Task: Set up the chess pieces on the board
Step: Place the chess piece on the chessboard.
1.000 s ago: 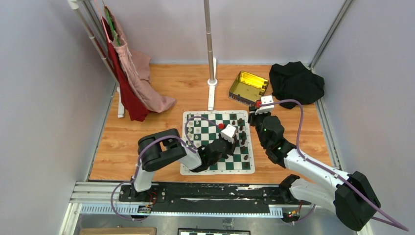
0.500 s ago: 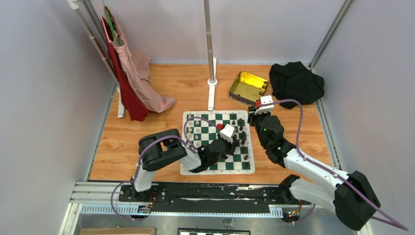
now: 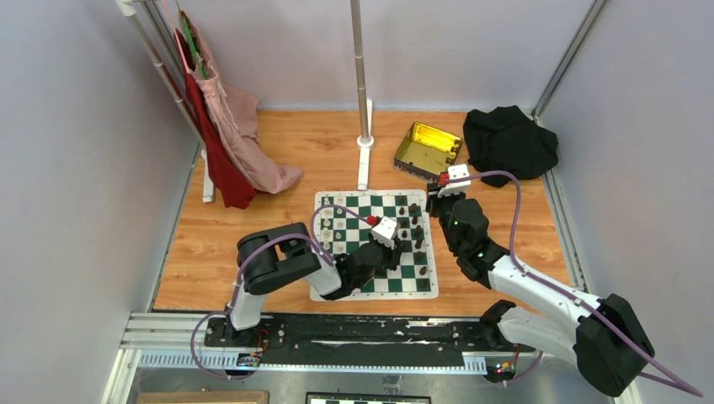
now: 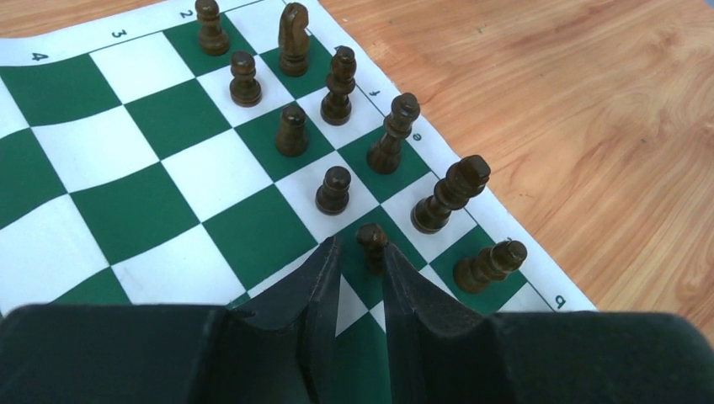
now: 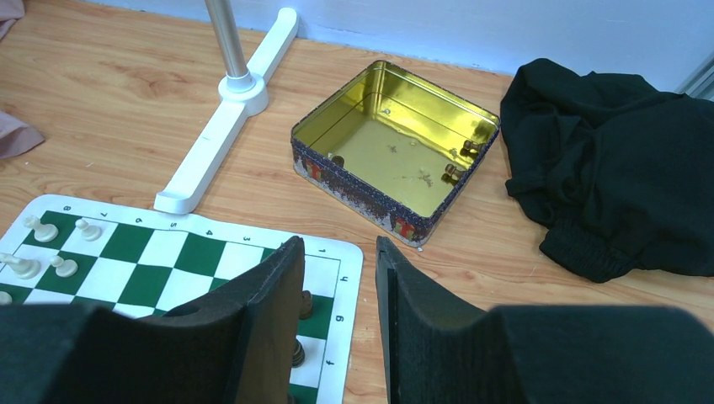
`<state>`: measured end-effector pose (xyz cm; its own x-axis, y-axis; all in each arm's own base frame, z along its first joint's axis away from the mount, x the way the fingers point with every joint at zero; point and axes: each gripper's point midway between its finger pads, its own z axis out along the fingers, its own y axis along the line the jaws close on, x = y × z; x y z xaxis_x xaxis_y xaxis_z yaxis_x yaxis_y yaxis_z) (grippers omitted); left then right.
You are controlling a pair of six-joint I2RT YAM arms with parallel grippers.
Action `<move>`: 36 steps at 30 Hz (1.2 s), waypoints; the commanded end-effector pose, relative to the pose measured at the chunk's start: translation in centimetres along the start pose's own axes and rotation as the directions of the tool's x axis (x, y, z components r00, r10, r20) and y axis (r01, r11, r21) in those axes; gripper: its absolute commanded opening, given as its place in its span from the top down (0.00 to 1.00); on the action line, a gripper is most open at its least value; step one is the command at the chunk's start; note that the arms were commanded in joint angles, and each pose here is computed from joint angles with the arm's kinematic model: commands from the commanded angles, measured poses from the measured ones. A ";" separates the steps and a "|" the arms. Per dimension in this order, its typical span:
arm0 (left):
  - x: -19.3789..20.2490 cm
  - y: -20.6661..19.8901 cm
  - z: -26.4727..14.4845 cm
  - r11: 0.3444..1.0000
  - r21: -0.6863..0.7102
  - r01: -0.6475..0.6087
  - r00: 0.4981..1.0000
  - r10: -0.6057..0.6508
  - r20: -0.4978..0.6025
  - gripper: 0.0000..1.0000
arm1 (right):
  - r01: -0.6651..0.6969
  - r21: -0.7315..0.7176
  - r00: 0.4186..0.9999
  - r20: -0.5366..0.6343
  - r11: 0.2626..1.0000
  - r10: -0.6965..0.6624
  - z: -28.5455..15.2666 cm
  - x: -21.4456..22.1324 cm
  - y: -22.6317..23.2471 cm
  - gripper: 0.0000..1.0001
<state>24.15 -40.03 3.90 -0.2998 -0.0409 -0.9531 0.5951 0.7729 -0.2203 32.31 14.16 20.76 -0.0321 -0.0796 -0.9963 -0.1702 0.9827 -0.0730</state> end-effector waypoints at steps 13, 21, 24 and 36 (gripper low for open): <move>-2.4 -1.6 0.0 0.998 0.050 0.045 0.997 -0.047 0.057 0.66 | -0.021 0.006 1.000 0.023 1.000 0.021 -0.4 -1.0 -0.6 0.59; -2.1 -1.1 -1.0 0.997 0.049 0.058 0.997 -0.061 0.052 0.65 | -0.021 0.005 0.999 0.024 1.000 0.021 -0.4 -1.0 -0.6 0.59; -2.2 -0.9 -1.5 0.997 0.047 0.064 0.996 -0.067 0.053 0.65 | -0.024 0.003 0.999 0.024 1.000 0.024 -0.5 -1.0 -0.5 0.59; -5.2 -0.5 -5.2 0.996 -0.023 0.085 0.995 -0.084 0.057 0.64 | -0.012 0.045 1.000 -0.016 0.999 0.013 0.8 -1.6 -0.7 0.59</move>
<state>21.48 -37.82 6.22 -0.3248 -0.0764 -0.9427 0.6054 0.7490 -0.2692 31.87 13.98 21.20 -0.0378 -0.0782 -0.9962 -0.1768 0.9817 -0.0703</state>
